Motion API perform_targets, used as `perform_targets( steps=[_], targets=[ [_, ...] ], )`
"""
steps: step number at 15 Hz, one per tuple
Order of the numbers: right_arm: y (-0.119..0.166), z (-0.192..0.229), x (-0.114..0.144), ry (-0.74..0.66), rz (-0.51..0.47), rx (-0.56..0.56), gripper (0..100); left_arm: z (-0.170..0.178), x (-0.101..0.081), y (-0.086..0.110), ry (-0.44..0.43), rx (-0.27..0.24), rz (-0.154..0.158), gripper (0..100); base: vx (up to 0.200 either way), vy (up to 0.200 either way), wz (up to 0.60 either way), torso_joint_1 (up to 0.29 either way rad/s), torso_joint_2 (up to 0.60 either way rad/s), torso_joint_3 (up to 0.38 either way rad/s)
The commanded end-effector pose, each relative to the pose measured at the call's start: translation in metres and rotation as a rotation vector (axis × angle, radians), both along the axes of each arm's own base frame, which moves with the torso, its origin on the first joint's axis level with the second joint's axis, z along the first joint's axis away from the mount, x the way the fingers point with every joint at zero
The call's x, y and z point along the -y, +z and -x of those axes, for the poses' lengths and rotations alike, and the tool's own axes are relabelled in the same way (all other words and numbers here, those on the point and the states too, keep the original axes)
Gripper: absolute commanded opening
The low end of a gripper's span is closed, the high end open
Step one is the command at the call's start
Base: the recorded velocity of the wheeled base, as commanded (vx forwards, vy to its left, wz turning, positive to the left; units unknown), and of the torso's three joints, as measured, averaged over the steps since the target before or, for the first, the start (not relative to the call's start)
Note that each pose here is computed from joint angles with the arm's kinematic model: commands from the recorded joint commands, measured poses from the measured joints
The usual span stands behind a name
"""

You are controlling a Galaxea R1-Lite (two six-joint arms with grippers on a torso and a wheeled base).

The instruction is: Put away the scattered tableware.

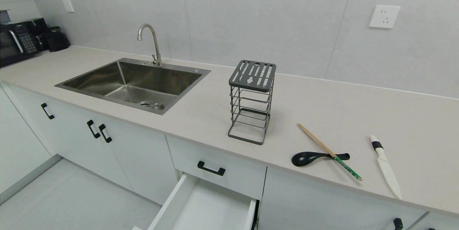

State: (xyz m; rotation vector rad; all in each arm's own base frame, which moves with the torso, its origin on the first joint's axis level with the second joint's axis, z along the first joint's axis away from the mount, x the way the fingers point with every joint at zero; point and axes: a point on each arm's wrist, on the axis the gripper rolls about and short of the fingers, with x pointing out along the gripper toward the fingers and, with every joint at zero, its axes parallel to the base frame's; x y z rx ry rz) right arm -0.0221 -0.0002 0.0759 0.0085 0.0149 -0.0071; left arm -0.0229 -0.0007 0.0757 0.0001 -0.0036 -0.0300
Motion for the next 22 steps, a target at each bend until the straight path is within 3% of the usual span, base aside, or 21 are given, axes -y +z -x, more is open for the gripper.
perform_targets(
  steps=[1,6,7,22],
  targets=[
    [0.0001,0.0000,0.0000,0.001,-0.001,0.000,0,-0.0001,0.0000,0.0001,-0.001,-0.001,-0.002,100,0.000,0.000,0.00,0.000,0.00,0.000],
    [-0.0001,0.0000,-0.0001,-0.001,0.001,-0.002,0,-0.0001,0.0001,0.0001,-0.004,0.000,-0.006,100,0.000,0.000,0.00,0.000,0.00,0.000],
    [-0.0001,0.0000,-0.0001,-0.001,0.001,-0.002,100,-0.0001,0.0001,0.0001,-0.004,0.000,-0.006,100,0.000,0.000,0.00,0.000,0.00,0.000],
    [-0.0001,0.0000,-0.0001,0.001,-0.019,-0.002,100,-0.0001,0.0001,0.0001,-0.004,0.000,-0.006,100,0.000,0.000,0.00,0.000,0.00,0.000]
  ],
)
